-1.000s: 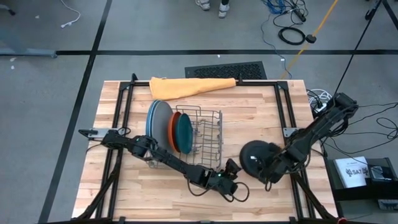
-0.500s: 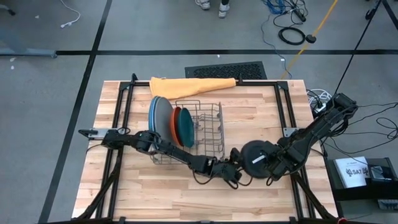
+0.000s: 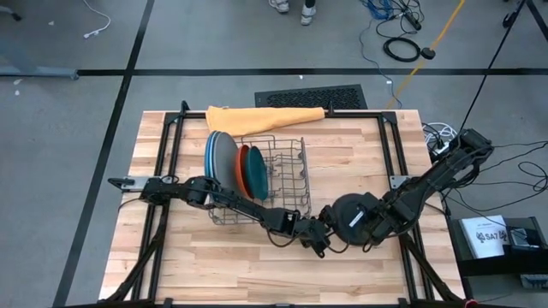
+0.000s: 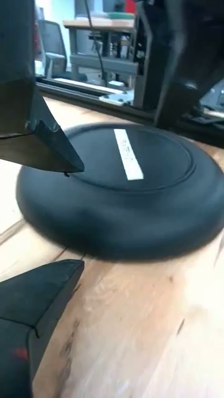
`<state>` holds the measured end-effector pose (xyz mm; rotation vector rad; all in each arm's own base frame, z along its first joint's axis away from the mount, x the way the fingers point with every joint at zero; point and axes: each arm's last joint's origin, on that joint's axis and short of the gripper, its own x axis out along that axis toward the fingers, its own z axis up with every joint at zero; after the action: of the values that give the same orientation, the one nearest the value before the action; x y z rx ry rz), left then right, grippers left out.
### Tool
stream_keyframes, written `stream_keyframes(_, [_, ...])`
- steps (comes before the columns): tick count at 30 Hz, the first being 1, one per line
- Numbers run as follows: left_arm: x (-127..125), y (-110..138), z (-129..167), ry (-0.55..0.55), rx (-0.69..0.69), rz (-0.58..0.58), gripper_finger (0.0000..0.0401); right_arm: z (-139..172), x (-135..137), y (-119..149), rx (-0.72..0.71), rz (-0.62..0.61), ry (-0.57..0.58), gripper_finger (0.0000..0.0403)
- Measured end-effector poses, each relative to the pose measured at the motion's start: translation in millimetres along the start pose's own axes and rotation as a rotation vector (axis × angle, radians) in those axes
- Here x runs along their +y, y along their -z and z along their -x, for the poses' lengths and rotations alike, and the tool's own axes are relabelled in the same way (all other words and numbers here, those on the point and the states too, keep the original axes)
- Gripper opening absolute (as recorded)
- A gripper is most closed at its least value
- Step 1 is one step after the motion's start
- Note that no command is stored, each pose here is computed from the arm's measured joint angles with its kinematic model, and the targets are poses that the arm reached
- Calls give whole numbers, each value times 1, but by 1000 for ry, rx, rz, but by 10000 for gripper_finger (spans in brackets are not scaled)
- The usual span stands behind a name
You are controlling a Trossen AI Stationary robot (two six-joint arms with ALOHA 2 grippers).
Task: Sort dishes
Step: Put the black plate in the dish rack
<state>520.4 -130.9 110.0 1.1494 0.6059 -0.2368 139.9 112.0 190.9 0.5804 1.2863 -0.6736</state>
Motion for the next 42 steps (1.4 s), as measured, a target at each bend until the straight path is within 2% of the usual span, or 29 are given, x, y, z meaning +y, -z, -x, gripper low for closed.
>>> stream_keyframes(7, [0,3,-1,3,28,-15,243,-22,-18,-2,55,-206,115,225])
stream_keyframes(14, [0,3,0,-11,46,-14,243,-20,-19,-5,-25,-229,120,197])
stream_keyframes(22, [3,8,-2,-4,38,-6,243,-25,-21,-13,-42,-275,172,138])
stream_keyframes(26, [3,8,-2,-4,38,-5,243,-34,-16,-17,9,-250,203,102])
stream_keyframes(32, [3,8,-2,-1,34,-7,243,-47,0,-23,46,-151,135,46])
stream_keyframes(37, [3,8,-2,-1,33,-9,243,-43,1,-26,59,-118,122,9])
stream_keyframes(42, [2,7,-2,6,36,-13,243,-36,6,-28,57,-75,98,1])
